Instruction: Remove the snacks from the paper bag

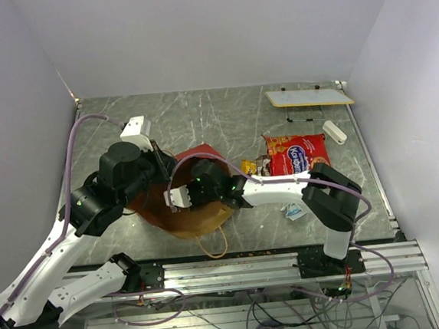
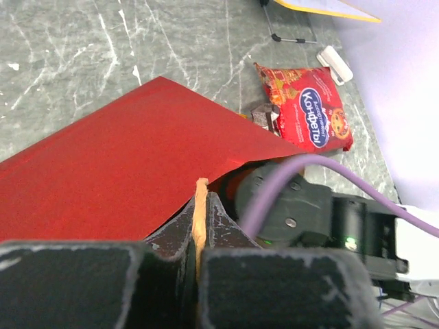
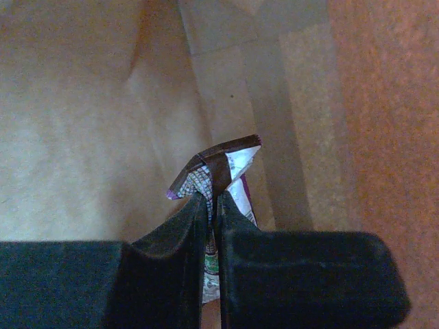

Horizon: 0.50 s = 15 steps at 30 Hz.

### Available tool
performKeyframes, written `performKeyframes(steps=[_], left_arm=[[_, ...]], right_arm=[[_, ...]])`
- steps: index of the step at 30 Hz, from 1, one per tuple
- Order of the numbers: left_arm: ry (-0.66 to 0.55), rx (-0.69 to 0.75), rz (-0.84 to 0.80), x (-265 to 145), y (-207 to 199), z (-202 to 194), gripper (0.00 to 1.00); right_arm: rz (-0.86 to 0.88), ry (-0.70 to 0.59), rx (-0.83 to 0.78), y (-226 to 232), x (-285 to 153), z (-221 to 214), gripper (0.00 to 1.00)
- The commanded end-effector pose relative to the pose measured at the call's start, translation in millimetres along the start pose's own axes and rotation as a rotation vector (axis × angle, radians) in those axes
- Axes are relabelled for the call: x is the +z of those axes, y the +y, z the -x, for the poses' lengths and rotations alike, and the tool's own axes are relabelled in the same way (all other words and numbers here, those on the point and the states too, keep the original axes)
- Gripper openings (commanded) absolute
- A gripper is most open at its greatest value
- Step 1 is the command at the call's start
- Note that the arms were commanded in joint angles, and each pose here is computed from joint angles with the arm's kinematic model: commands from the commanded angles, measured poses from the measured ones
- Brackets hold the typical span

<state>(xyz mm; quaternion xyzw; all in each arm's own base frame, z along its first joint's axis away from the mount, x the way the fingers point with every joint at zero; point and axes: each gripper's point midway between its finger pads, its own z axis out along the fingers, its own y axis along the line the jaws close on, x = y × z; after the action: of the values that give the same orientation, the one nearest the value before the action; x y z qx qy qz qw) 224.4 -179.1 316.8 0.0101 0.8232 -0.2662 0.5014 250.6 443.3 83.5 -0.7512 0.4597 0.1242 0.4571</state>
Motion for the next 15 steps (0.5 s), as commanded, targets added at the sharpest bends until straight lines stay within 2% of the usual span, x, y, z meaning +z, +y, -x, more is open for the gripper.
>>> performKeyframes(steps=[1,6,10,15], left_arm=[[-0.017,-0.01,0.06,3.1,8.8,4.7,0.07],[-0.029,-0.078,0.027,10.7,1.8,1.9,0.07],[0.009,-0.077,0.07,14.5,8.2,-6.0,0.07],[0.032,-0.123,0.101,14.3,15.8,-18.1,0.07]], right_arm=[[-0.035,-0.118,-0.022,-7.8,-24.1,40.2,0.02],[-0.107,-0.237,0.024,-22.2,-60.0,77.6,0.01],[-0.1,-0.336,0.063,-20.7,-91.3,103.0,0.01],[-0.19,-0.429,0.129,-38.6,-141.0,129.0,0.0]])
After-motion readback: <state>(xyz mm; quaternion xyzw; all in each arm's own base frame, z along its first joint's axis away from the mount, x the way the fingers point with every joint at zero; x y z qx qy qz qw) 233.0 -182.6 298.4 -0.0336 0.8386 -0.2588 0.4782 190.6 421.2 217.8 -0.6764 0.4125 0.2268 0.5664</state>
